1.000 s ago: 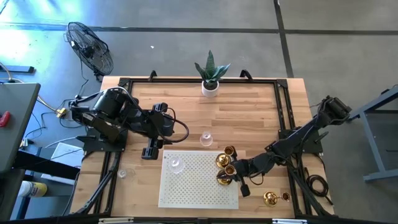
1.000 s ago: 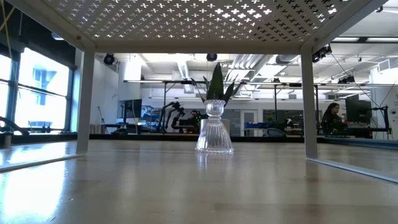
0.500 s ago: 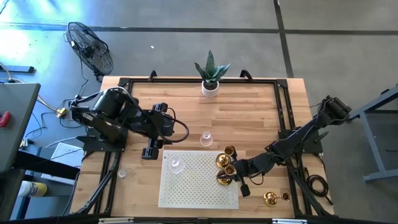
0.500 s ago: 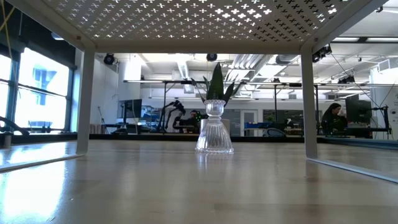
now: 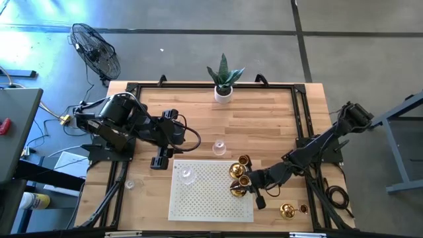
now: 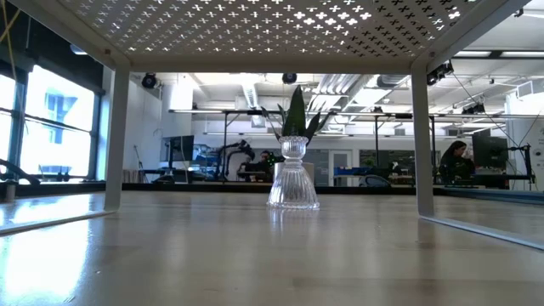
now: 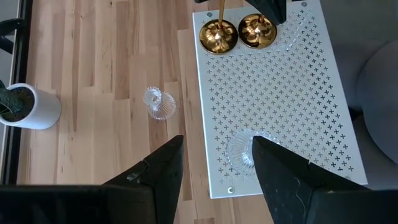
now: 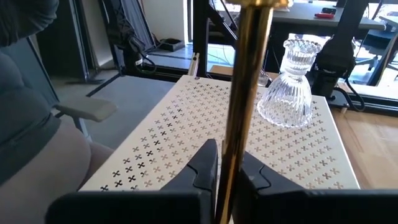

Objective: Pick & Place candle stick holders
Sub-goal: Put the left candle holder on the shelf

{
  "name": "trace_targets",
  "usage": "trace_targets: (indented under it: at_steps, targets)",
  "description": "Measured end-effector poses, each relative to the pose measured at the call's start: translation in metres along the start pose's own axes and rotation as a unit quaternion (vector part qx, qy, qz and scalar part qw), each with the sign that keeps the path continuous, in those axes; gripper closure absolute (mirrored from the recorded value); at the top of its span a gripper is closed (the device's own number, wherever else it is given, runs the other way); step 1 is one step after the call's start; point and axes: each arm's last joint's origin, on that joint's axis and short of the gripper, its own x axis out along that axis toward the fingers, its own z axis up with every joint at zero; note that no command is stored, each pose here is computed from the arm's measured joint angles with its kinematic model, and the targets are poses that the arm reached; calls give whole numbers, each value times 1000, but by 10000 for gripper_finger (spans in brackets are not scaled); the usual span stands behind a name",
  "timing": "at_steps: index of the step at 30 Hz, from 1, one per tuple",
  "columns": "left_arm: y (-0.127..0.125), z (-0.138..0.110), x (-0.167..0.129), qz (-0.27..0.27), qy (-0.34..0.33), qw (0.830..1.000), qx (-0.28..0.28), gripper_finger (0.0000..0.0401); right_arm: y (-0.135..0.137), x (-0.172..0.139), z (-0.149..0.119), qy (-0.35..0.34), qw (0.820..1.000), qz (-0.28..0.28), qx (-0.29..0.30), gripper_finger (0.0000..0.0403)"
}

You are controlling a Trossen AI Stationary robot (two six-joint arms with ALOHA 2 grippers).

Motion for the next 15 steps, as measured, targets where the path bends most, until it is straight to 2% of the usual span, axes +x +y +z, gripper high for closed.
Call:
trace_targets:
  at_steps: [15]
  targets:
    - [0, 0, 0, 0, 0, 1000, 0, 217, 0, 0, 0, -3, 1000, -15, -11, 383]
